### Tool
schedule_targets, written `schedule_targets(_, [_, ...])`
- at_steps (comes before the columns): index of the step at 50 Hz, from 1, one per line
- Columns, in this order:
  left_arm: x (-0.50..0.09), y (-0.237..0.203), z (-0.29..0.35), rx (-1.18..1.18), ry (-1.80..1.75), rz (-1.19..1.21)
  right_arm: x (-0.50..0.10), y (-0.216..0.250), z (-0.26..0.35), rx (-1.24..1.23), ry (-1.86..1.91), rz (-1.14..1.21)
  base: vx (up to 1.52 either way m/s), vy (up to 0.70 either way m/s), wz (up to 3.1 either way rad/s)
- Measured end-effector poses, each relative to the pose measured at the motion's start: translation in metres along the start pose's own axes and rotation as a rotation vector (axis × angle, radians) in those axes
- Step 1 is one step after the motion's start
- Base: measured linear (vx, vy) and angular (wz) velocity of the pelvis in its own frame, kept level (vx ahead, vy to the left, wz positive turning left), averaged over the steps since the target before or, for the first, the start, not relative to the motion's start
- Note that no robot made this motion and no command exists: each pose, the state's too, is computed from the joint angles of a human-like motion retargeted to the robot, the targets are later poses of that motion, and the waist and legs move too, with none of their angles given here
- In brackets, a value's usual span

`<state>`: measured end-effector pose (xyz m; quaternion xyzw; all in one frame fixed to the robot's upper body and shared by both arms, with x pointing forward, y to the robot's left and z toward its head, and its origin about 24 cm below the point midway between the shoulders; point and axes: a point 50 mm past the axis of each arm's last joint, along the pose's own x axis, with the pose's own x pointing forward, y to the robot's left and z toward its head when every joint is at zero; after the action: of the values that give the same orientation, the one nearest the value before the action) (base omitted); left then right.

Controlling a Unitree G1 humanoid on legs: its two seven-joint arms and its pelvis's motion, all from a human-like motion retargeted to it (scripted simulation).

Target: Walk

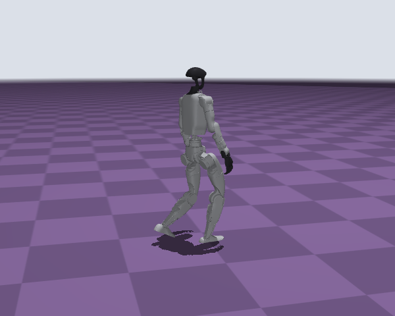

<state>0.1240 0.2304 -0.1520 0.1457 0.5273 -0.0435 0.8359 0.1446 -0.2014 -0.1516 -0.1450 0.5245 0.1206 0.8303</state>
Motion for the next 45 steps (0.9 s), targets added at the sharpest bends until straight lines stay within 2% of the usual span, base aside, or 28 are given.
schedule_targets(10, [-0.003,0.011,-0.011,-0.03,0.027,0.05,-0.001,-0.026,0.045,-0.075,-0.122,-0.067,0.25,-0.01,-0.22])
schedule_targets(20, [-0.007,0.005,-0.031,-0.018,0.088,0.049,-0.002,-0.024,0.065,-0.145,-0.193,-0.054,0.19,0.06,-0.28])
schedule_targets(45, [-0.007,0.011,-0.03,-0.001,0.09,0.04,0.003,-0.005,0.037,-0.204,-0.089,0.009,0.11,0.07,-0.16])
